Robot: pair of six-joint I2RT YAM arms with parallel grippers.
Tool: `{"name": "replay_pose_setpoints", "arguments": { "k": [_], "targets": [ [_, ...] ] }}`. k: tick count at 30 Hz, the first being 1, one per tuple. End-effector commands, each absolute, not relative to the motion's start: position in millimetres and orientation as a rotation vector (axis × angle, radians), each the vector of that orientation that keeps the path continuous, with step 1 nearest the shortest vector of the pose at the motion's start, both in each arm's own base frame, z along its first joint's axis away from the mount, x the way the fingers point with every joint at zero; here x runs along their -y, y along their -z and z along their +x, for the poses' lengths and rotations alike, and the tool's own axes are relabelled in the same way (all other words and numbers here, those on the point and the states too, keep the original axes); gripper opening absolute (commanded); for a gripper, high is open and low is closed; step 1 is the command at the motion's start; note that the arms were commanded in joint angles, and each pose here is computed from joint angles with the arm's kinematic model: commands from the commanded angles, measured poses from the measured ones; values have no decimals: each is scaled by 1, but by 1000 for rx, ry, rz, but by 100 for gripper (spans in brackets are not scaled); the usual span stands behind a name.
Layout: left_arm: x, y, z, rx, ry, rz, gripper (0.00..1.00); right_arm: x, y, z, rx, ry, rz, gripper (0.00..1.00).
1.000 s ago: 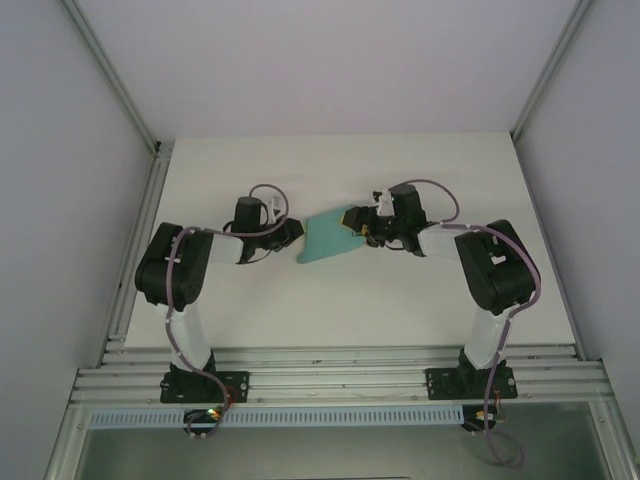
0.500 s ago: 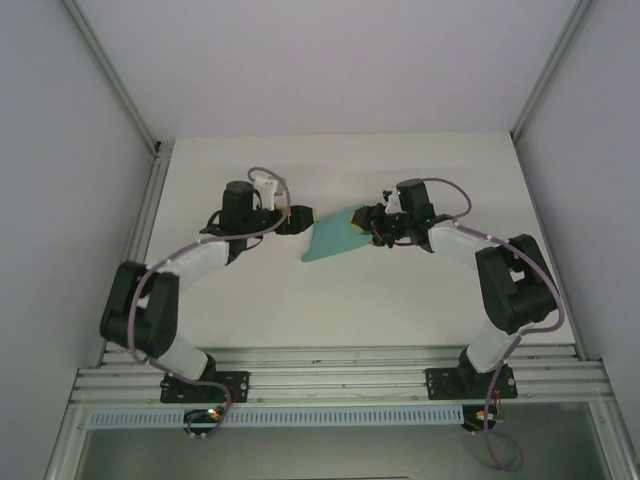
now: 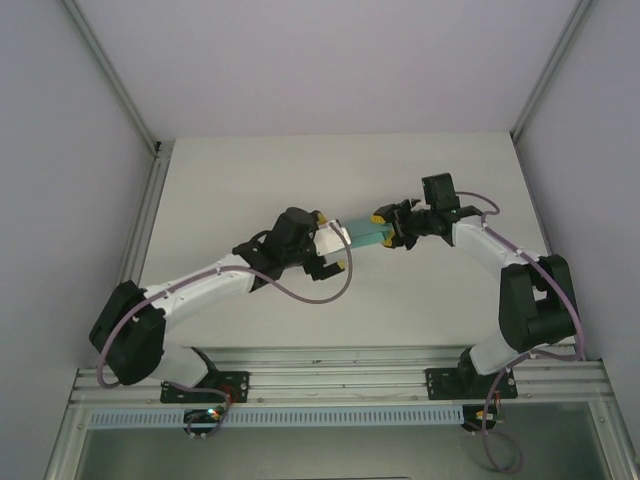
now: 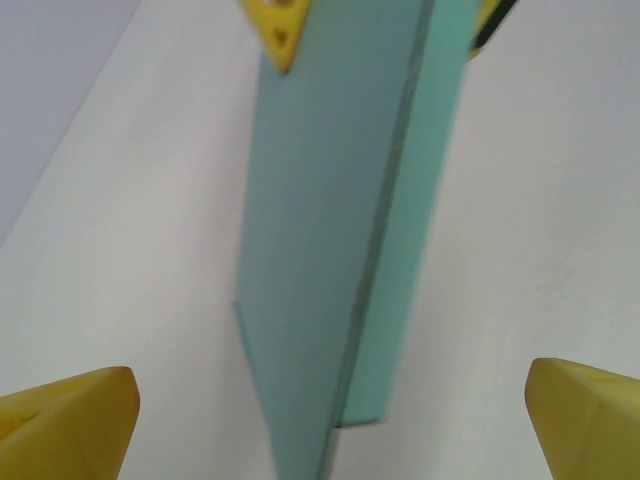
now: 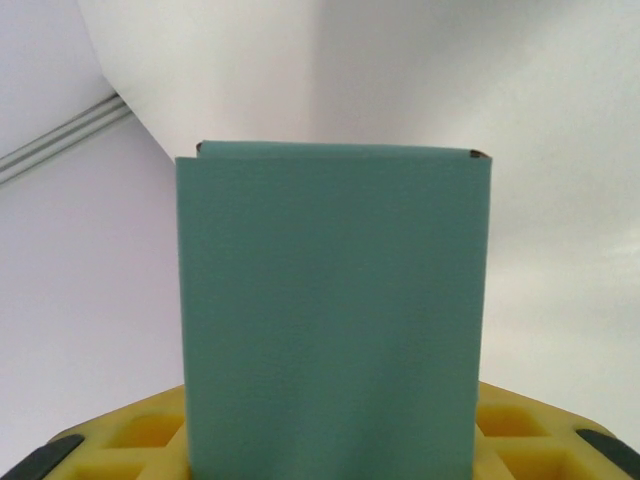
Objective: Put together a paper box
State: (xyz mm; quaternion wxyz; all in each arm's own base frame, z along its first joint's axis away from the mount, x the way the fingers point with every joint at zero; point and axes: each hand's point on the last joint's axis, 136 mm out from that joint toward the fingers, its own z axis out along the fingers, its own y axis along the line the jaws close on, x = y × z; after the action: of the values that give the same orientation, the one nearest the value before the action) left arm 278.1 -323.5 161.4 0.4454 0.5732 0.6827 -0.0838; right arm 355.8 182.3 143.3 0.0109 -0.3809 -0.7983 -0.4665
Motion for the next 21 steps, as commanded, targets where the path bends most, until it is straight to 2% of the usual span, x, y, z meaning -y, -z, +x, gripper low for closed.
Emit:
{"name": "replay_pose_setpoints", "arguments": {
  "k": [1,7,10,15,21],
  "targets": [
    [321,-153,295,-1637,13,1479,100,-197,-161,339,2314,1496,-1182,35],
    [331,-144,301,-1637,-1,1503,98,-205,-168,331,2264,1511,-1139,35],
    [339,-144,295,-1628,23,1529,86,-206,-168,331,2247,1524,-1142,35],
    [348,-163,287,-1569,105,1501,60,-209,-162,327,2230,1503,-1114,37],
    [343,-170,281,-1551,137,1504,45,-209,-165,327,2235,1518,-1098,40]
  ]
}}
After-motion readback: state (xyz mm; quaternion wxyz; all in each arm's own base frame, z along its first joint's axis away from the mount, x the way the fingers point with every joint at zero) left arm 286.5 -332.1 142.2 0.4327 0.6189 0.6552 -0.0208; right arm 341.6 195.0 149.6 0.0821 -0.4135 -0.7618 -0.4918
